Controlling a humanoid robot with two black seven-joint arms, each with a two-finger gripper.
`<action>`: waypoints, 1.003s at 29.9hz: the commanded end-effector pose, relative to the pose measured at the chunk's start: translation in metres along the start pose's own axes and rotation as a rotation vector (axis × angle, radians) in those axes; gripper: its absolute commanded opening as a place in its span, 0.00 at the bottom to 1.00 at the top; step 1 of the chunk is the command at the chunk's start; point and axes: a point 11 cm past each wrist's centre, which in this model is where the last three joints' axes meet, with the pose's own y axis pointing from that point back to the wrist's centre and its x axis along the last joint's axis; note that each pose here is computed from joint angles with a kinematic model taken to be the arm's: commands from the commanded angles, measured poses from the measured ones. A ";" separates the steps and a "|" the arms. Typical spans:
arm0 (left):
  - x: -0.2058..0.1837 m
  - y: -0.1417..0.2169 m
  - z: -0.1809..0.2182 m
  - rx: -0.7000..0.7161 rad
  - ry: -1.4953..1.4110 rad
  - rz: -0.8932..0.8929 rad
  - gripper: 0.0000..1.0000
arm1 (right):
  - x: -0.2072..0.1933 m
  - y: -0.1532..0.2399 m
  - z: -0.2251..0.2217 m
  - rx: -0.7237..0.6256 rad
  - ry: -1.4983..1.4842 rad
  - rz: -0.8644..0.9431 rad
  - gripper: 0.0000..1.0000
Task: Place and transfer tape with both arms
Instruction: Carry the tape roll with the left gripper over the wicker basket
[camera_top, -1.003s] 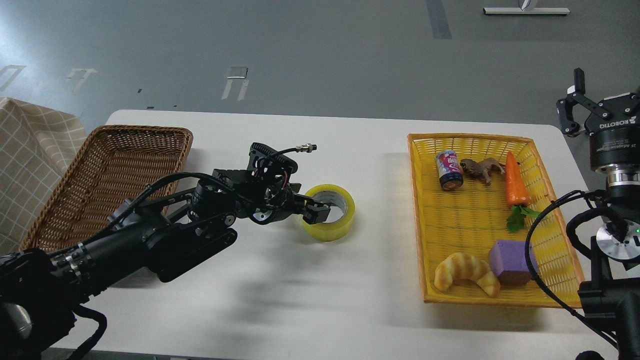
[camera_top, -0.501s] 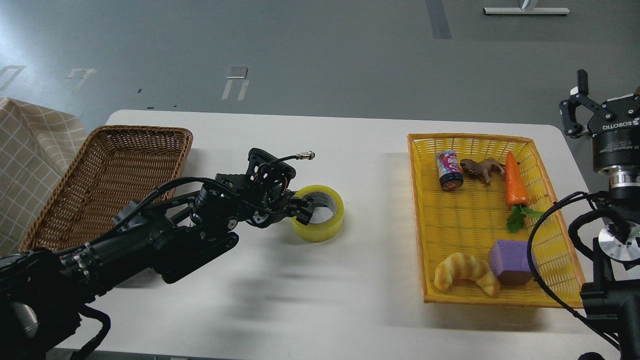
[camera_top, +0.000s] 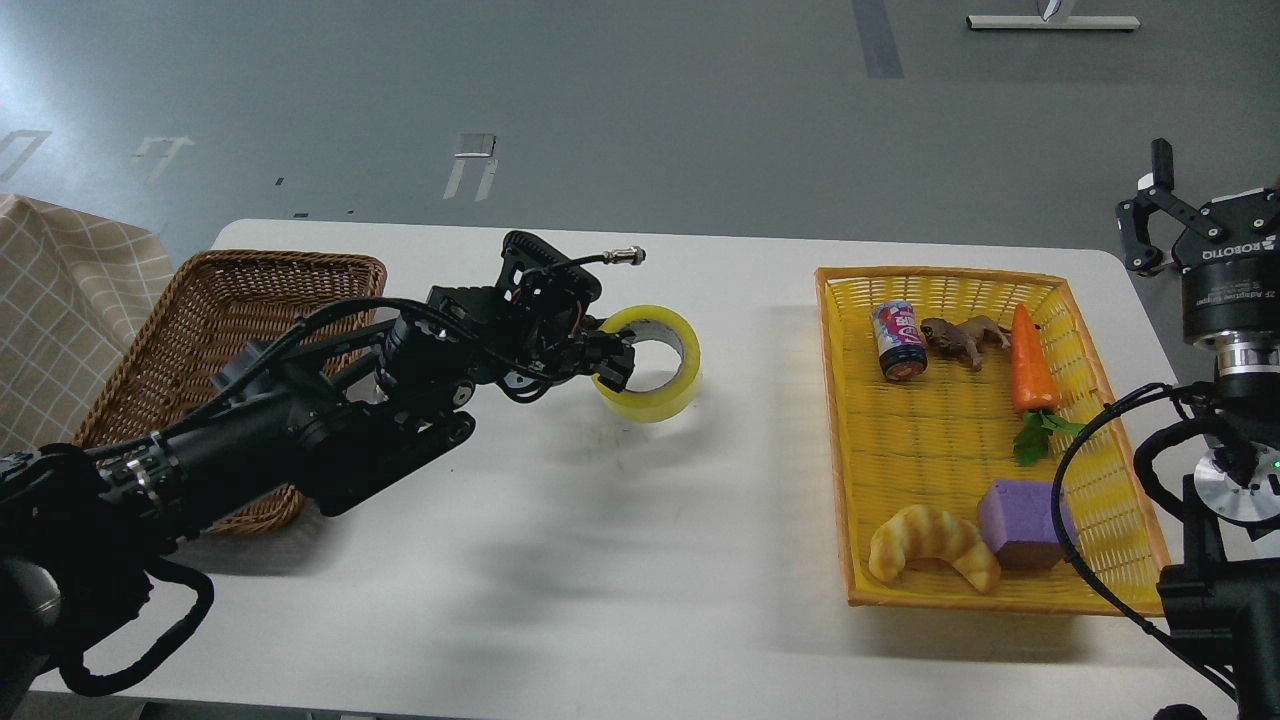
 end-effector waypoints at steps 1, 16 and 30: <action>0.014 0.013 -0.026 0.041 0.013 0.020 0.00 | 0.000 0.000 0.000 0.001 0.000 -0.001 0.99; 0.009 0.095 -0.153 0.244 0.099 0.015 0.00 | -0.003 -0.002 -0.001 0.010 -0.017 -0.006 0.99; -0.044 0.166 -0.225 0.366 0.190 -0.064 0.00 | -0.002 -0.001 0.001 0.006 -0.017 -0.003 0.99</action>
